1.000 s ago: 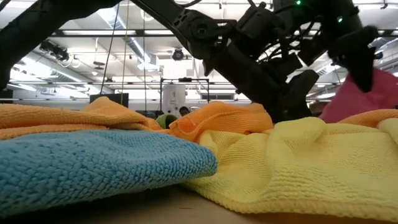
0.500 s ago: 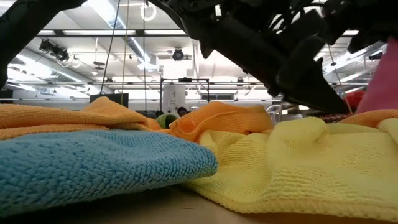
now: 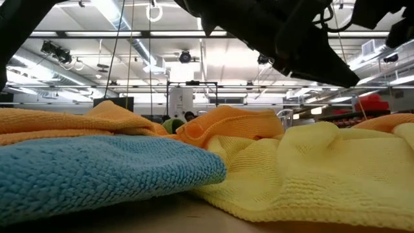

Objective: Fold microfiber towels
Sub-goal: Fold the pink microfiber cloth

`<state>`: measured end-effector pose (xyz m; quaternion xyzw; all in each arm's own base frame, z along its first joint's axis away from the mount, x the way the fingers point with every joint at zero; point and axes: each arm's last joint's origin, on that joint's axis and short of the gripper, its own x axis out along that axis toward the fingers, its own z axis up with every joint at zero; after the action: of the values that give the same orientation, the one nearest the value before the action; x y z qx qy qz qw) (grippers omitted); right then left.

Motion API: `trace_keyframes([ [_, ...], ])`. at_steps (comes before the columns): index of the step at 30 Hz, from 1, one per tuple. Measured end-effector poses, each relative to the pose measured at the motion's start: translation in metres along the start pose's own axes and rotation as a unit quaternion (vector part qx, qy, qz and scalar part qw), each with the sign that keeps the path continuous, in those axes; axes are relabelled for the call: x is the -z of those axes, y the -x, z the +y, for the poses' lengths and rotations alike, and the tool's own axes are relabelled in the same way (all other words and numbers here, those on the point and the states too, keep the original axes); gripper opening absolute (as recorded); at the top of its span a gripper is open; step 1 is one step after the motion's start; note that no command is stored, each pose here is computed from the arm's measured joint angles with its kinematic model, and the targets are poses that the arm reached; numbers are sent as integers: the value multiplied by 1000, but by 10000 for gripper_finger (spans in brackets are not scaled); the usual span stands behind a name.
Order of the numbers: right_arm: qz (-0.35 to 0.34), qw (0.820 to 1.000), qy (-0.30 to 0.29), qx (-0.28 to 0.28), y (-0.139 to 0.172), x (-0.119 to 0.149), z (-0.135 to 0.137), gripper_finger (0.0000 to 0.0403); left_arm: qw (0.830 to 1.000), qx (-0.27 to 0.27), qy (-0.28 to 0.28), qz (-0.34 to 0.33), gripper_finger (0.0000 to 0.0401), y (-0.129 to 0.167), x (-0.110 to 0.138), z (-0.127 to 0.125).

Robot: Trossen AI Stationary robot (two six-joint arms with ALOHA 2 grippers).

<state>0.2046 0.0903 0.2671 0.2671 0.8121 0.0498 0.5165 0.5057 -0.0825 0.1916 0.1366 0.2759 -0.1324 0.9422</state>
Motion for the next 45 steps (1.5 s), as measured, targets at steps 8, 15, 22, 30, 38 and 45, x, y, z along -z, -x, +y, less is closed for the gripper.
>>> trace_keyframes([
  [8,-14,1000,14,10,-3,0,3,14,988,99,-118,22,112,0,-1,-51],
  [15,-30,999,-4,15,-3,-9,3,13,980,104,-162,57,80,14,-2,-87],
  [22,-19,1000,-18,16,-5,-12,2,13,987,39,-157,1,10,60,15,-98],
  [30,-11,999,-31,-25,4,-11,17,13,994,4,-103,-33,39,116,32,-90],
  [38,24,996,81,-22,-6,-59,41,12,994,-4,-99,-41,38,123,39,-87],
  [45,32,987,158,-21,16,-73,35,12,996,-3,-90,-27,20,122,42,-87],
])
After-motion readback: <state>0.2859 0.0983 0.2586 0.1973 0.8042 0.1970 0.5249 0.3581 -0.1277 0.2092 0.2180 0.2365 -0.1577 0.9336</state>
